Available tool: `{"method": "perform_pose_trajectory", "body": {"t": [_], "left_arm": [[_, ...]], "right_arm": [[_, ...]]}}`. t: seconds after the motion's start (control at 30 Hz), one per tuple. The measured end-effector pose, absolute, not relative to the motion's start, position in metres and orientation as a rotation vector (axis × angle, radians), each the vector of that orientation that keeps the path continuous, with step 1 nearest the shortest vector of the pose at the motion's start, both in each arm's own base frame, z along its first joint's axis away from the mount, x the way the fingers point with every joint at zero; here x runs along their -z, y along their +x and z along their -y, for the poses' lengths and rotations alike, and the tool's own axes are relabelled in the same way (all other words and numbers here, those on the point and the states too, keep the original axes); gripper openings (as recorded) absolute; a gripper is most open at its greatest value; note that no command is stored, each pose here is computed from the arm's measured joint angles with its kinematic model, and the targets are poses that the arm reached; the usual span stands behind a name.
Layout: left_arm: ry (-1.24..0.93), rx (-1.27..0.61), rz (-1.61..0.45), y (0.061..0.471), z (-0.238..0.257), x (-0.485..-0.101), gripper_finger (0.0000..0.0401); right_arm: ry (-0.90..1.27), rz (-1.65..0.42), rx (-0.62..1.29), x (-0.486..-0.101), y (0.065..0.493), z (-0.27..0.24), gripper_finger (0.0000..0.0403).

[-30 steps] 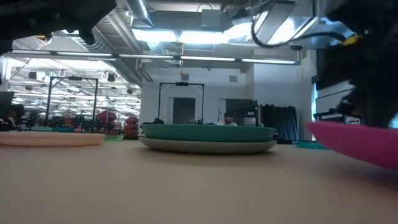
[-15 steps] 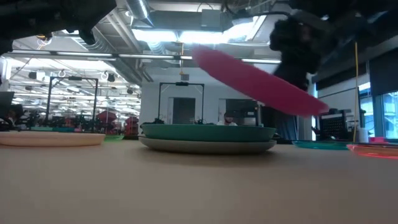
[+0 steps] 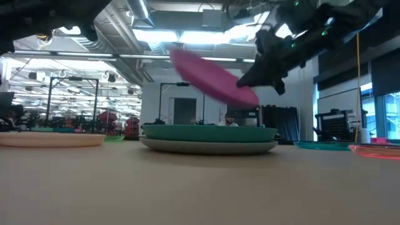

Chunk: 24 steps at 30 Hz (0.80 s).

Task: Stack plastic plates
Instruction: Stack the pink plate on top of the green plate

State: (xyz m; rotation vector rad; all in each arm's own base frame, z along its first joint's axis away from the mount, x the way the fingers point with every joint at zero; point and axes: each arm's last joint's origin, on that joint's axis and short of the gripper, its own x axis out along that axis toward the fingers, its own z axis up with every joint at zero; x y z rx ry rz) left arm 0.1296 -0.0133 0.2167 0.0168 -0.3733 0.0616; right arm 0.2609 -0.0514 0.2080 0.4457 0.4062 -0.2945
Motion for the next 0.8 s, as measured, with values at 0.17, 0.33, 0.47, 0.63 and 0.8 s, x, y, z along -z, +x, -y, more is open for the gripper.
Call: {"method": "perform_pose_trajectory", "body": {"t": [0.17,0.33,0.47,0.63,0.8], "left_arm": [[0.016,-0.066,0.373,0.130,0.013,-0.217,0.0005],[0.016,-0.066,0.373,0.130,0.013,-0.217,0.0005],[0.016,-0.067,0.373,0.130,0.013,-0.217,0.0005],[0.016,-0.068,0.373,0.130,0.013,-0.217,0.0005],[0.023,-0.070,0.370,0.130,0.013,-0.216,0.0005]], "right_arm": [[0.462,-0.484,0.299,-0.186,0.269,0.057,0.0002],[0.463,-0.510,0.309,-0.172,0.276,0.059,0.0002],[0.462,-0.527,0.313,-0.164,0.279,0.060,0.0003],[0.463,-0.536,0.313,-0.158,0.282,0.060,0.0003],[0.453,-0.517,0.336,-0.158,0.283,0.061,0.0003]]}}
